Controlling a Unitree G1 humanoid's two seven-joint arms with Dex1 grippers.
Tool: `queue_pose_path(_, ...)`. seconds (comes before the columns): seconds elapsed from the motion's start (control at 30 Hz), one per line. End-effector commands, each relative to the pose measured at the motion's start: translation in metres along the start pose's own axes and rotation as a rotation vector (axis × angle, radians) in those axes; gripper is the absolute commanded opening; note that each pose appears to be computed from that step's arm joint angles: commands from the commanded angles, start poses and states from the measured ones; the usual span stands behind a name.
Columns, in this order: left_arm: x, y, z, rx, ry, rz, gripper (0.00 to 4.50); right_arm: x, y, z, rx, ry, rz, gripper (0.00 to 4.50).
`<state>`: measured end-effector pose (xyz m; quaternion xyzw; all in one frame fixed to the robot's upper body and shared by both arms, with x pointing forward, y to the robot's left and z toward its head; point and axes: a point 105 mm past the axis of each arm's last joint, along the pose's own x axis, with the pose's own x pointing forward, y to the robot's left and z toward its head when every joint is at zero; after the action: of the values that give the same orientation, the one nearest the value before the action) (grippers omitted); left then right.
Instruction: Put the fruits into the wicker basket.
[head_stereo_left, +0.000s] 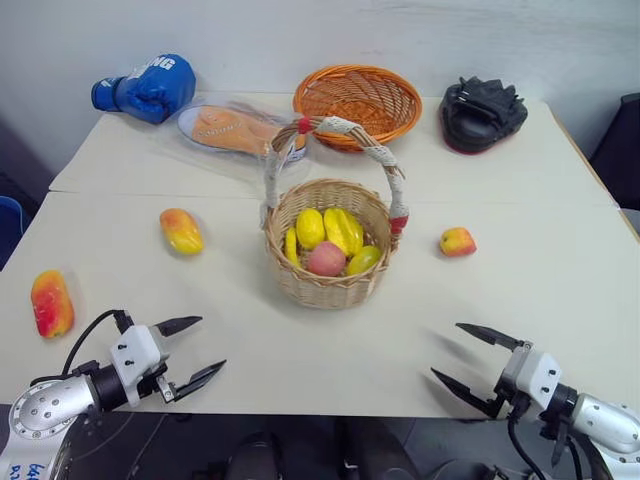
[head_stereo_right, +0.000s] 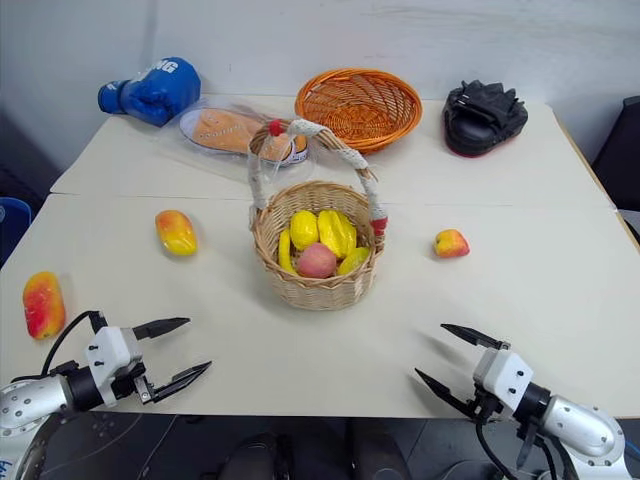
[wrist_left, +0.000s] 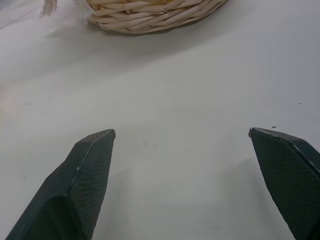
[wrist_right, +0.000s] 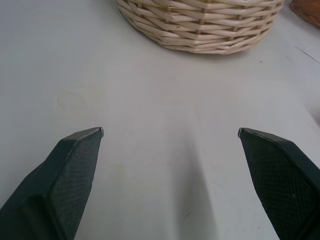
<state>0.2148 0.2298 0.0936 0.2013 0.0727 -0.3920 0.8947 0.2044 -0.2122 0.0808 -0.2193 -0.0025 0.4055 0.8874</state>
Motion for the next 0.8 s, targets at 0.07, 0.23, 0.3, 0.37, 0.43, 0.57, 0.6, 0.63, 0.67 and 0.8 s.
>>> queue_pose_path(0.07, -0.001, 0.001, 0.011, 0.028, -0.034, 0.007, 4.50, 0.002, -0.004, 0.004, -0.033, -0.021, -0.001, 4.47)
queue_pose_path(0.23, 0.001, 0.000, 0.016, -0.009, -0.062, -0.013, 4.50, 0.008, -0.004, 0.005, -0.039, -0.043, 0.010, 4.47)
queue_pose_path(0.3, 0.002, 0.000, 0.017, -0.012, -0.065, -0.029, 4.50, 0.011, 0.000, 0.006, -0.025, -0.052, 0.032, 4.47)
queue_pose_path(0.37, 0.002, -0.001, 0.019, -0.020, -0.070, -0.044, 4.50, 0.015, 0.002, 0.007, -0.010, -0.066, 0.051, 4.47)
queue_pose_path(0.43, 0.003, -0.001, 0.022, -0.033, -0.083, -0.052, 4.50, 0.017, 0.002, 0.010, -0.006, -0.081, 0.053, 4.47)
queue_pose_path(0.57, 0.003, 0.003, 0.027, -0.065, -0.104, -0.034, 4.50, 0.021, 0.008, 0.021, -0.056, -0.168, 0.118, 4.47)
queue_pose_path(0.6, 0.001, 0.006, 0.027, -0.075, -0.109, -0.017, 4.50, 0.023, 0.006, 0.022, -0.047, -0.178, 0.114, 4.47)
queue_pose_path(0.63, -0.001, 0.007, 0.027, -0.084, -0.112, -0.005, 4.50, 0.025, 0.005, 0.024, -0.040, -0.185, 0.109, 4.47)
queue_pose_path(0.67, -0.005, 0.011, 0.028, -0.105, -0.119, 0.033, 4.50, 0.028, 0.004, 0.030, -0.023, -0.218, 0.110, 4.47)
queue_pose_path(0.8, -0.032, 0.028, 0.022, -0.182, -0.172, 0.309, 4.50, 0.039, -0.004, 0.071, 0.040, -0.393, 0.073, 4.47)
